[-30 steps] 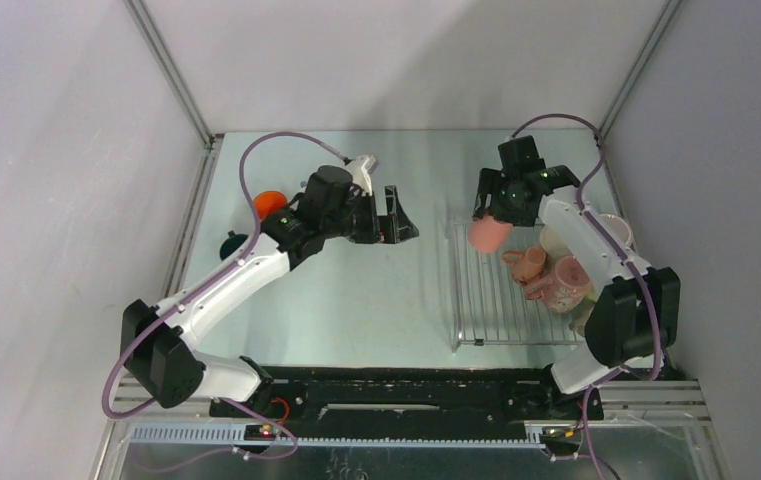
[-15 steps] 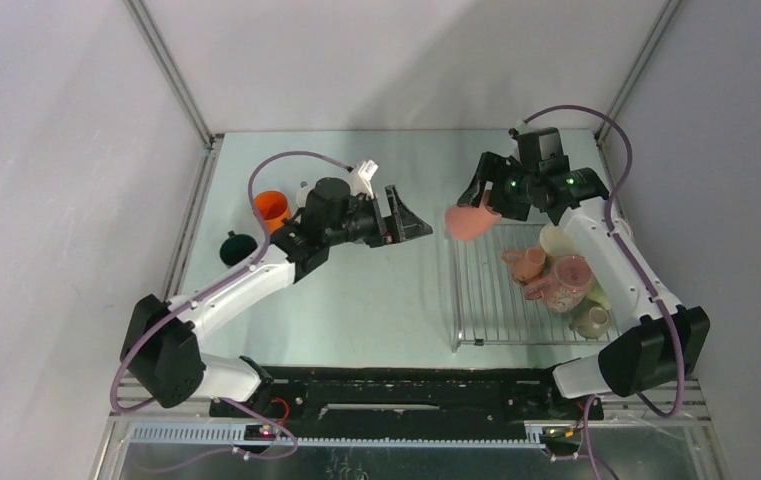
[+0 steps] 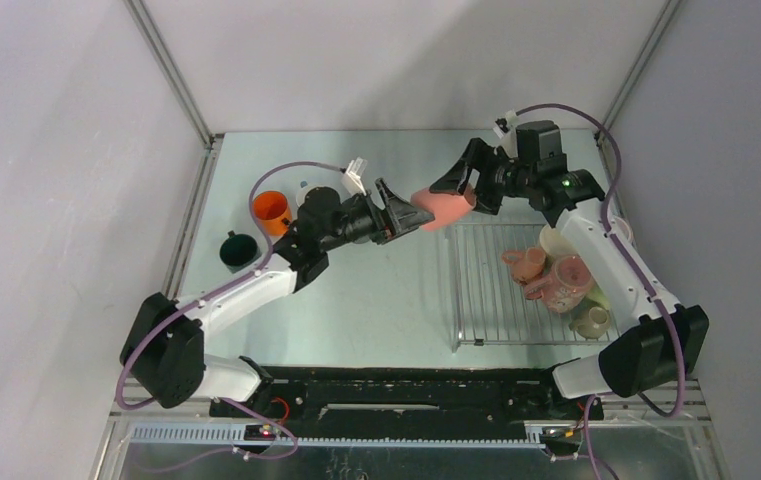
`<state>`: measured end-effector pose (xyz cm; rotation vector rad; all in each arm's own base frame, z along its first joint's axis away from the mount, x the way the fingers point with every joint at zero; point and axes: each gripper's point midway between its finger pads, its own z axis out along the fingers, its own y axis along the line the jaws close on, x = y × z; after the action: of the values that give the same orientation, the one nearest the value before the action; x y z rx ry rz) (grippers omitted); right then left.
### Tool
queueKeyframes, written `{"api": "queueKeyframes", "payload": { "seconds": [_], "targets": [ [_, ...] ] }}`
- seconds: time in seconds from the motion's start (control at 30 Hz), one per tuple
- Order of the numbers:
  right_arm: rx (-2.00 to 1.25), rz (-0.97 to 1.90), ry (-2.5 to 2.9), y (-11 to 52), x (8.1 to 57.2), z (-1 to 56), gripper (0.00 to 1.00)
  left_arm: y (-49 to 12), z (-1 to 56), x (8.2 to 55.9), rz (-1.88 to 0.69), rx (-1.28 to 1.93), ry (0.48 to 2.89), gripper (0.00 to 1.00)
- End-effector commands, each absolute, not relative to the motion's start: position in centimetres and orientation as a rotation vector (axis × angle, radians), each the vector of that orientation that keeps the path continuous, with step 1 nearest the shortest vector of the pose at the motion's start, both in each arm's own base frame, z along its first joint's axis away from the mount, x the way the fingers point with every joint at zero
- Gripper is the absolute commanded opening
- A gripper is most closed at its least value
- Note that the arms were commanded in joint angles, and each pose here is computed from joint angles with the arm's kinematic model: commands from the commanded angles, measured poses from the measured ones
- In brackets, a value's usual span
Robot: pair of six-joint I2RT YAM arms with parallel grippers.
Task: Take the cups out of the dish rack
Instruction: Place the cup at the center of the board.
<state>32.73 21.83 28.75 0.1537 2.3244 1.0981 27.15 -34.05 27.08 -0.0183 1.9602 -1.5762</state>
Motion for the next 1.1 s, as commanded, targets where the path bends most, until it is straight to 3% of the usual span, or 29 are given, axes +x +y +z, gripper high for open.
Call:
{"api": "queueKeyframes", "payload": {
  "seconds": [0.0,0.5,0.93,1.0,1.07],
  "targets": [
    [0.059,1.321,2.175,23.8,31.4,33.5,0.27,-33.6,31.7,26.7,-1.664,0.024,1.787,0.95],
    [0.039,1.588,2.149,25.7,30.0,33.8,0.26,-33.7,37.1,25.2,-1.865,0.052,1.596,0.59],
    [0.029,1.732,2.092,26.5,29.1,34.2,0.27,-33.5,40.9,23.9,-2.028,0.052,1.449,0.14],
    [0.028,1.738,2.096,26.6,29.0,34.0,0.28,-33.5,41.3,23.8,-2.055,0.049,1.427,0.03],
    [0.025,1.745,2.093,26.7,29.1,34.1,0.30,-33.5,41.6,23.7,-2.066,0.046,1.415,0.00]
  ]
}}
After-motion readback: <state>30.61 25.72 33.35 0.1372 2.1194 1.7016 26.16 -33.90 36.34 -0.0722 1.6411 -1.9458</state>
